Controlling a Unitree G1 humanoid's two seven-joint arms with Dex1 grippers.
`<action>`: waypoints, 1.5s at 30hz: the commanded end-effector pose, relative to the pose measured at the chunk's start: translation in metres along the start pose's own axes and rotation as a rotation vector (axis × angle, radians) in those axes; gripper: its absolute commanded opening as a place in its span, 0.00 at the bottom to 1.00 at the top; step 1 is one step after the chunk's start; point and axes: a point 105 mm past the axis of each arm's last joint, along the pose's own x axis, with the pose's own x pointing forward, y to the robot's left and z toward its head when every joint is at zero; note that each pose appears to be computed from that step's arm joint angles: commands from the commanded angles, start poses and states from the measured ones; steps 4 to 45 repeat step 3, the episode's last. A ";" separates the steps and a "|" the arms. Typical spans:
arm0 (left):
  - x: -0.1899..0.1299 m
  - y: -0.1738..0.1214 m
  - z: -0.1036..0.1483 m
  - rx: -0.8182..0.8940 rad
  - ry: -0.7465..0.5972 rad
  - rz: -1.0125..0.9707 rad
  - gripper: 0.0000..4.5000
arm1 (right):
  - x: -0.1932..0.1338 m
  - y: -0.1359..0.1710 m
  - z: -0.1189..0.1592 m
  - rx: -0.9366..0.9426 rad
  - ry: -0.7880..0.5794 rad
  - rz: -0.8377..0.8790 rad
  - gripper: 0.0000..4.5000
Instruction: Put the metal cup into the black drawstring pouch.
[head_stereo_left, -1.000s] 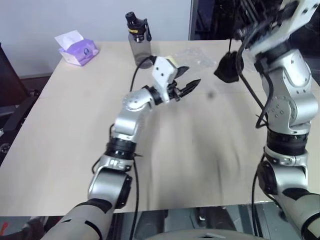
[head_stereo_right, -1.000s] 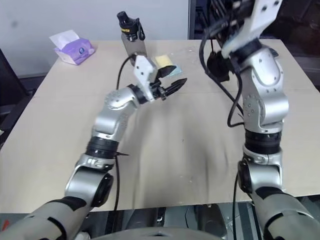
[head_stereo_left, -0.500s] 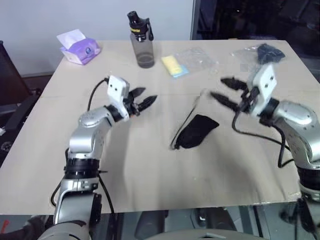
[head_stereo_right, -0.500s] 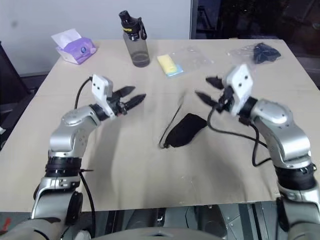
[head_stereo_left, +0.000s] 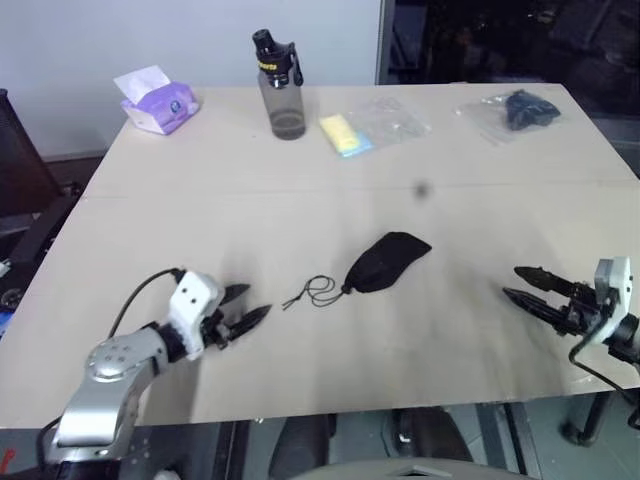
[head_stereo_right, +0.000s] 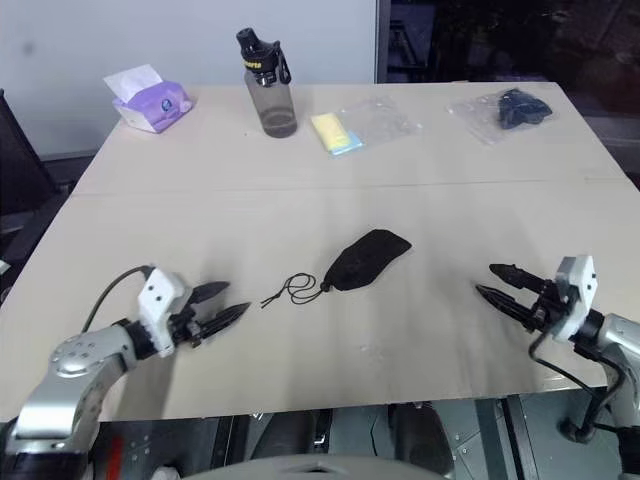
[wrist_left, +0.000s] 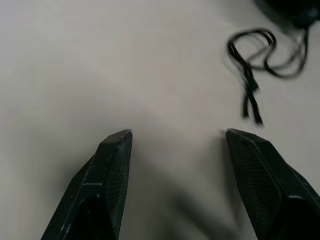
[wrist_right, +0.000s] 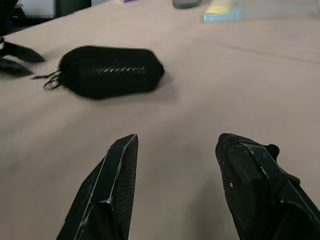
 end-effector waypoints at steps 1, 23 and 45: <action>-0.011 0.001 0.011 0.041 -0.045 -0.004 0.68 | -0.006 -0.009 0.014 -0.093 -0.063 0.009 0.58; -0.013 -0.002 0.014 0.027 -0.064 -0.012 0.68 | -0.007 -0.010 0.015 -0.111 -0.089 0.024 0.58; -0.013 -0.002 0.014 0.027 -0.064 -0.012 0.68 | -0.007 -0.010 0.015 -0.111 -0.089 0.024 0.58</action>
